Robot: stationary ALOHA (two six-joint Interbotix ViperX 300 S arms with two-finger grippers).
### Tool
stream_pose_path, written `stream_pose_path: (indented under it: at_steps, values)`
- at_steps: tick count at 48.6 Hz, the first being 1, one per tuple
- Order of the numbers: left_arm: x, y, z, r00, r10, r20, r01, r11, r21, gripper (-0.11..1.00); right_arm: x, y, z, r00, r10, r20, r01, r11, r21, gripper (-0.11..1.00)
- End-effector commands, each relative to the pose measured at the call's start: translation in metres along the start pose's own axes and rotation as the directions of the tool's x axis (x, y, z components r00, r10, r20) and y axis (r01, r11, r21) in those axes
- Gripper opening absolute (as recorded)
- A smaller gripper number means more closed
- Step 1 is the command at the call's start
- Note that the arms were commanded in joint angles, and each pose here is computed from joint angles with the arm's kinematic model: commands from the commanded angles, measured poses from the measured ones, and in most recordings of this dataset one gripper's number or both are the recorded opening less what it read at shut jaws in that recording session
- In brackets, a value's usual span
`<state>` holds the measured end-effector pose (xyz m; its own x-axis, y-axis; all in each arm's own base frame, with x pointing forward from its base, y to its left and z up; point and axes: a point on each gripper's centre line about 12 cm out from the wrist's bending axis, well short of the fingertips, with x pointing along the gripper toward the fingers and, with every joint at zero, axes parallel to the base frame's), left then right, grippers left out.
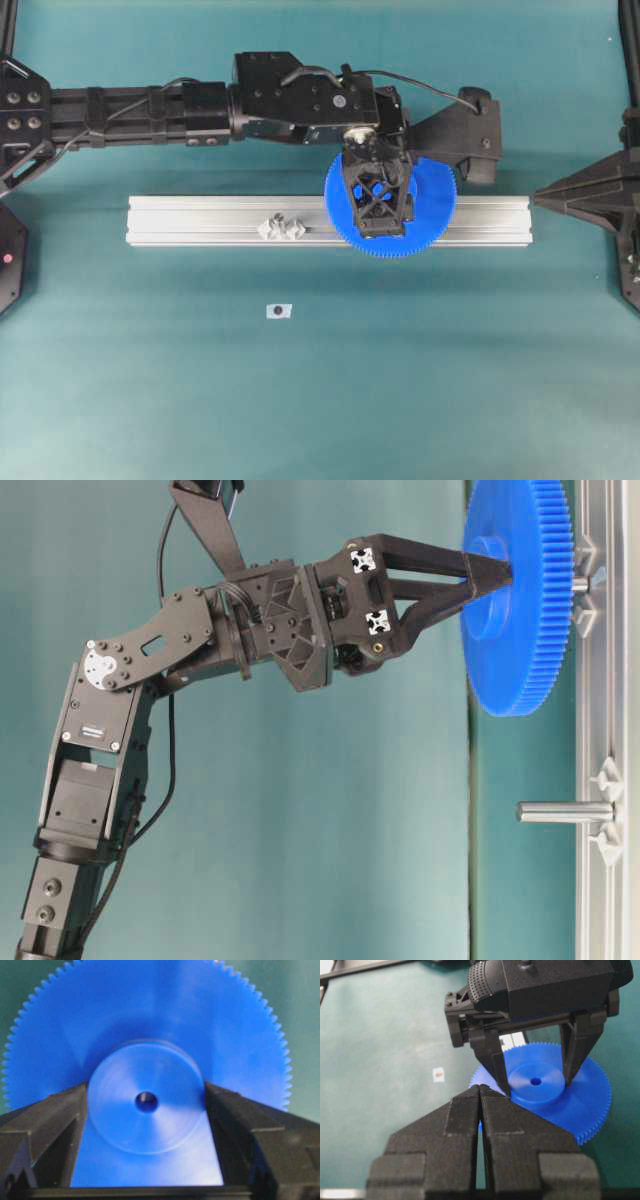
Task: Insert the large gear onto the shaft.
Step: 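Align the gear's center hole with the metal shaft and push it on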
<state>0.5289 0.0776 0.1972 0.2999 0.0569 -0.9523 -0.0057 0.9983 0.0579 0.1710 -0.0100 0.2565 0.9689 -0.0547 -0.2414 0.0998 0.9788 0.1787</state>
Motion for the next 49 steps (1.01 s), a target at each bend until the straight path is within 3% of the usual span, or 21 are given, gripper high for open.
stream_pose_path:
  at_steps: [1, 24, 49]
  values:
    - [-0.019, 0.019, 0.0, 0.999, 0.021, 0.029, -0.021, 0.999, -0.026, 0.76, 0.001, 0.0, 0.004, 1.0, 0.0, 0.011, 0.0, 1.0, 0.008, 0.04]
    - [-0.039, 0.021, 0.013, 0.997, 0.029, 0.068, -0.027, 0.999, -0.026, 0.76, 0.001, 0.0, 0.004, 1.0, -0.002, 0.01, 0.002, 1.0, 0.007, 0.04]
    - [-0.038, 0.021, 0.011, 0.999, 0.023, 0.035, -0.022, 1.0, -0.016, 0.76, 0.001, 0.0, 0.004, 1.0, -0.002, 0.01, 0.002, 1.0, 0.007, 0.04]
